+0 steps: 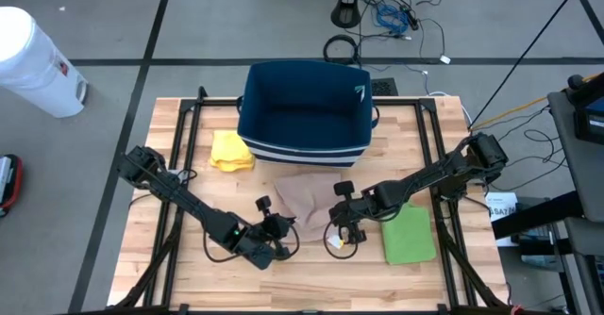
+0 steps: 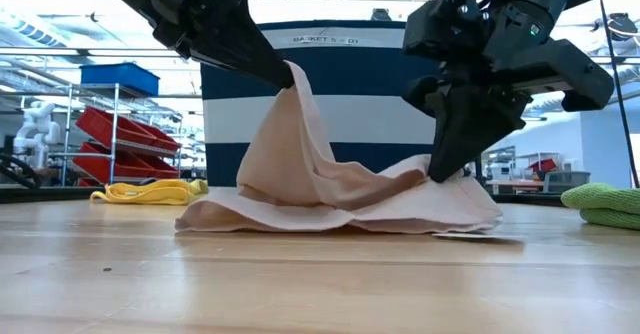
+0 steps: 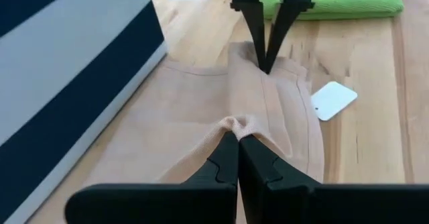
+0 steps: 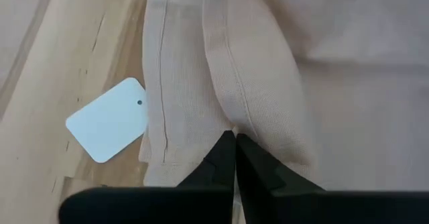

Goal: Fold towel
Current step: Fold the light pink towel

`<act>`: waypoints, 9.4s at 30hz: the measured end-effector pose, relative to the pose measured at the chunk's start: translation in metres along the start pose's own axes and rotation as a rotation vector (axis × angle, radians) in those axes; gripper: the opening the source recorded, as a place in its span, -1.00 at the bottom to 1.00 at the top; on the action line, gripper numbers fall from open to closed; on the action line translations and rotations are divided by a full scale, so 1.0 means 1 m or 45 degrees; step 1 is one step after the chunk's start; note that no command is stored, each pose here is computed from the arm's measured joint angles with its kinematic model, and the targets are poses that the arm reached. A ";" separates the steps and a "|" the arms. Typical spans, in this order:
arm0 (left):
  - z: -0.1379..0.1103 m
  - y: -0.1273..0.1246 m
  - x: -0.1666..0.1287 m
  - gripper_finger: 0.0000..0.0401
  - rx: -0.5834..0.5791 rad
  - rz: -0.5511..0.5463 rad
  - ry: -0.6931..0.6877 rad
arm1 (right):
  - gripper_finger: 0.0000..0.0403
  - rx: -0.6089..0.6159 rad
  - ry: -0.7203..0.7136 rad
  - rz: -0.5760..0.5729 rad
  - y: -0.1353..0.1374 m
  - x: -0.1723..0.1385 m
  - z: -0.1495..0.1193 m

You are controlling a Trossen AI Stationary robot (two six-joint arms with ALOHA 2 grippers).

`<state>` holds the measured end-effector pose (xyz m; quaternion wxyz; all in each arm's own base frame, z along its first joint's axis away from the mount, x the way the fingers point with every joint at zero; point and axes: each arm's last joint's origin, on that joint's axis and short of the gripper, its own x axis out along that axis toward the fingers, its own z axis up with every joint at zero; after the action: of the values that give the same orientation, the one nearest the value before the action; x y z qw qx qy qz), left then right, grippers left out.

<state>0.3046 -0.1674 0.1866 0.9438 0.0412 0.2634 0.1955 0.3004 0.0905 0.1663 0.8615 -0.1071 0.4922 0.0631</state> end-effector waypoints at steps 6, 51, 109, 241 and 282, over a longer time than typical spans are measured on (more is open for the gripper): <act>-0.003 0.000 0.000 -0.91 0.024 -0.045 0.049 | -1.00 0.004 0.005 0.005 0.003 -0.001 0.000; -0.029 -0.009 0.028 -0.43 0.129 -0.411 0.397 | -1.00 0.012 0.005 0.008 0.005 -0.001 0.000; -0.065 -0.017 0.065 -0.44 0.073 -0.399 0.532 | -0.89 -0.024 -0.145 0.356 0.028 -0.031 0.009; -0.026 0.001 0.063 -0.44 -0.017 -0.383 0.342 | -1.00 -0.391 -0.517 -0.349 0.093 -0.009 0.022; 0.014 0.023 0.089 -0.44 -0.080 -0.383 -0.073 | -1.00 -0.778 -0.844 -0.245 0.052 -0.055 0.066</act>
<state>0.3742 -0.1111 0.1602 0.9703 -0.0227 0.2335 0.0589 0.3167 0.1574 0.2401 0.9034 -0.3753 0.1368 0.1559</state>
